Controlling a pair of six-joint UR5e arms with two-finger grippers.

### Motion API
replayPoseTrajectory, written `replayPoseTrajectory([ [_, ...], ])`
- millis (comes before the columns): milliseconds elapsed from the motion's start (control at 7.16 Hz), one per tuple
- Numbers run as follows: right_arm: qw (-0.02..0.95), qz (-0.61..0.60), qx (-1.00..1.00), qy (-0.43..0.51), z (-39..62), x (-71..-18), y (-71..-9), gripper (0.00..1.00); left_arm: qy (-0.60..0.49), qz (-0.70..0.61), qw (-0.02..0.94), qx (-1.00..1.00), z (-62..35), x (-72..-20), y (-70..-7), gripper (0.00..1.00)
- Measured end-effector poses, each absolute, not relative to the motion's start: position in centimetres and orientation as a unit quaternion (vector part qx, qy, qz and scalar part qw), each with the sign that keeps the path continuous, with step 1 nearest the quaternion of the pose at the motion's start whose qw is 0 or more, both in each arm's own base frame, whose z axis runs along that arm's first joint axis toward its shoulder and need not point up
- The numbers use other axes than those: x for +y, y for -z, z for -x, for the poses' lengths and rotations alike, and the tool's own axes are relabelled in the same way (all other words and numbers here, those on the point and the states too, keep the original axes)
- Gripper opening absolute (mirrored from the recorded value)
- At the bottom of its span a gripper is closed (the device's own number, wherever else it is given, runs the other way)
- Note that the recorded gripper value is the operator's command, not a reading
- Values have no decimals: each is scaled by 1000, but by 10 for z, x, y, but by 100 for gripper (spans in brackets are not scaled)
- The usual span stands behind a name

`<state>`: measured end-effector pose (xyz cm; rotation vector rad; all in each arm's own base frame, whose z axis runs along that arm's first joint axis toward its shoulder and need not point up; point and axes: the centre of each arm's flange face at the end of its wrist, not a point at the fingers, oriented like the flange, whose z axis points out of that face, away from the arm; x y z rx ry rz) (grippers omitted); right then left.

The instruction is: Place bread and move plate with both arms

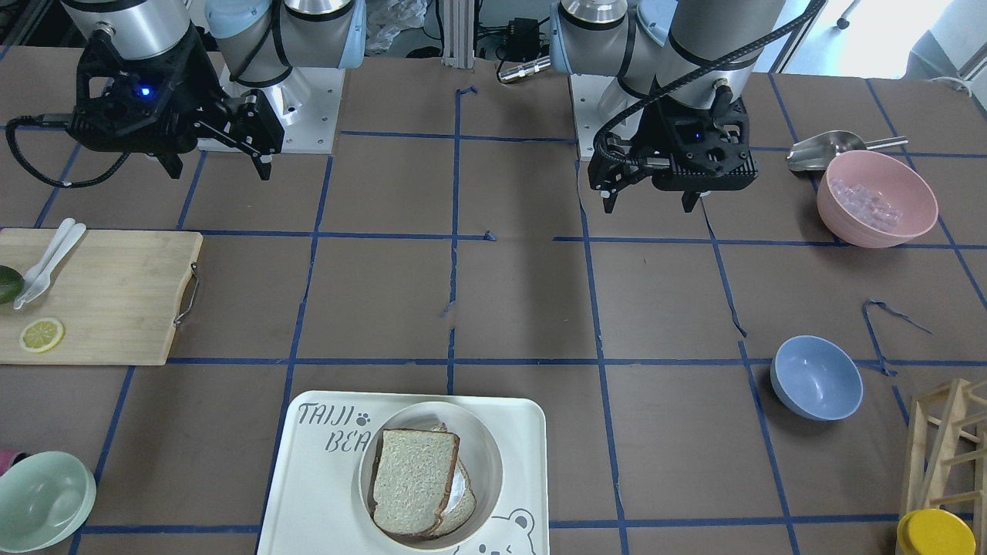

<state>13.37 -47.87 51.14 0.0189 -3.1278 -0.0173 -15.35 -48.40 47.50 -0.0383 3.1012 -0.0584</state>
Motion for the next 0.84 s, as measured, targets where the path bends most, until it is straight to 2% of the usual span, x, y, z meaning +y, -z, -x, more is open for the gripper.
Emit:
replayPoseTrajectory([
  [838, 13, -9, -1000, 6, -131, -480, -509, 100, 42, 29, 18, 999, 147, -490, -481, 100],
])
